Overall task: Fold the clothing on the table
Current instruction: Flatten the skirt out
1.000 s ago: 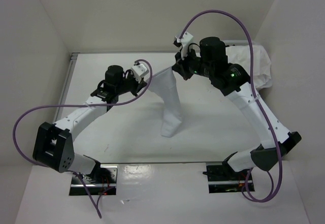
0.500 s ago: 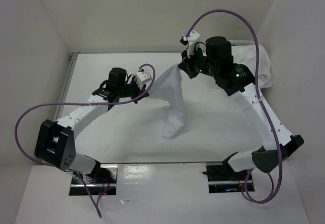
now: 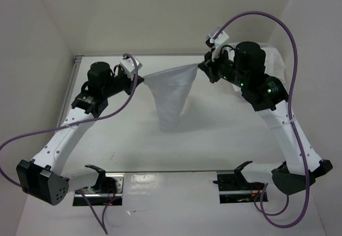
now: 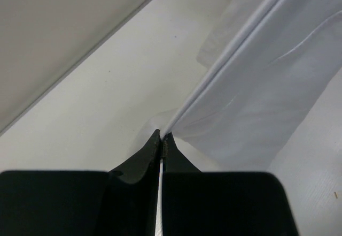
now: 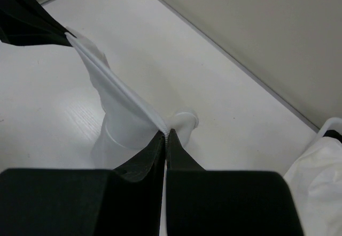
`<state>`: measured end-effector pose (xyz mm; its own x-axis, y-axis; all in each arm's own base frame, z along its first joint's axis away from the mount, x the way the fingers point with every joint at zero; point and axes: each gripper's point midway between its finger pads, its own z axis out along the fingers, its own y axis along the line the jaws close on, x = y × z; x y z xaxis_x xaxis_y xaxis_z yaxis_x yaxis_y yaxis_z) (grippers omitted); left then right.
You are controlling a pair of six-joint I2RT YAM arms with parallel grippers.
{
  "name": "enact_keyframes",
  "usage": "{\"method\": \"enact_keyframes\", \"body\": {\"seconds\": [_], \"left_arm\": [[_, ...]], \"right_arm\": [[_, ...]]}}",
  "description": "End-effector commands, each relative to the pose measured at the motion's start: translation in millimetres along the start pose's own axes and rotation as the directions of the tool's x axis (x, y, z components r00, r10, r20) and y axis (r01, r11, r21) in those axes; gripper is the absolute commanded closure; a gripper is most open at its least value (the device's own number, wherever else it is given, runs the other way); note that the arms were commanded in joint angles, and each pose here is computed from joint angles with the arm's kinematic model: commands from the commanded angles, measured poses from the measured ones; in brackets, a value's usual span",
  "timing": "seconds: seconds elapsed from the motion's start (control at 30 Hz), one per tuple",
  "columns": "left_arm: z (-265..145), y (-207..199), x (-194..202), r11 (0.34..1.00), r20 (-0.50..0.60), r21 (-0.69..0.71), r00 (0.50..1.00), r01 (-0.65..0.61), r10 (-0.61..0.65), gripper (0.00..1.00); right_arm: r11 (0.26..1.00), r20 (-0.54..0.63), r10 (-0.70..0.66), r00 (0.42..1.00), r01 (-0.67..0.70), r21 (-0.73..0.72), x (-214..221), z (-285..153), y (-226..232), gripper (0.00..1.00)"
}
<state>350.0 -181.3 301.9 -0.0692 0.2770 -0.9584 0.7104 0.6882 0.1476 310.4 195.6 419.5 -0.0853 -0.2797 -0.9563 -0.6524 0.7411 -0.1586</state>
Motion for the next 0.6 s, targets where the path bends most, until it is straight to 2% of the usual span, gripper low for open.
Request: {"method": "enact_keyframes", "body": {"seconds": [0.0,0.17,0.3,0.57], "left_arm": [[-13.1,11.0,-18.5,0.997,0.018,-0.068,0.999,0.043,-0.042,1.0],[-33.8,19.7,-62.7,0.992,0.079,-0.119,0.997,0.029,-0.019,1.0],[-45.0,15.6,-83.8,0.994,0.099,-0.102,0.995,0.03,-0.02,1.0],[-32.4,1.5,-81.3,0.998,0.06,-0.031,0.996,0.061,-0.059,1.0]], "right_arm": [[0.999,0.067,-0.021,0.998,0.019,0.031,-18.2,-14.7,-6.4,1.0],[0.999,0.058,-0.028,0.998,0.027,0.02,-17.5,-17.0,-4.5,1.0],[0.999,0.046,-0.024,0.999,0.025,-0.028,-13.5,-17.4,4.4,1.0],[0.988,-0.091,0.015,0.996,-0.029,-0.149,22.0,25.1,20.6,1.0]]}}
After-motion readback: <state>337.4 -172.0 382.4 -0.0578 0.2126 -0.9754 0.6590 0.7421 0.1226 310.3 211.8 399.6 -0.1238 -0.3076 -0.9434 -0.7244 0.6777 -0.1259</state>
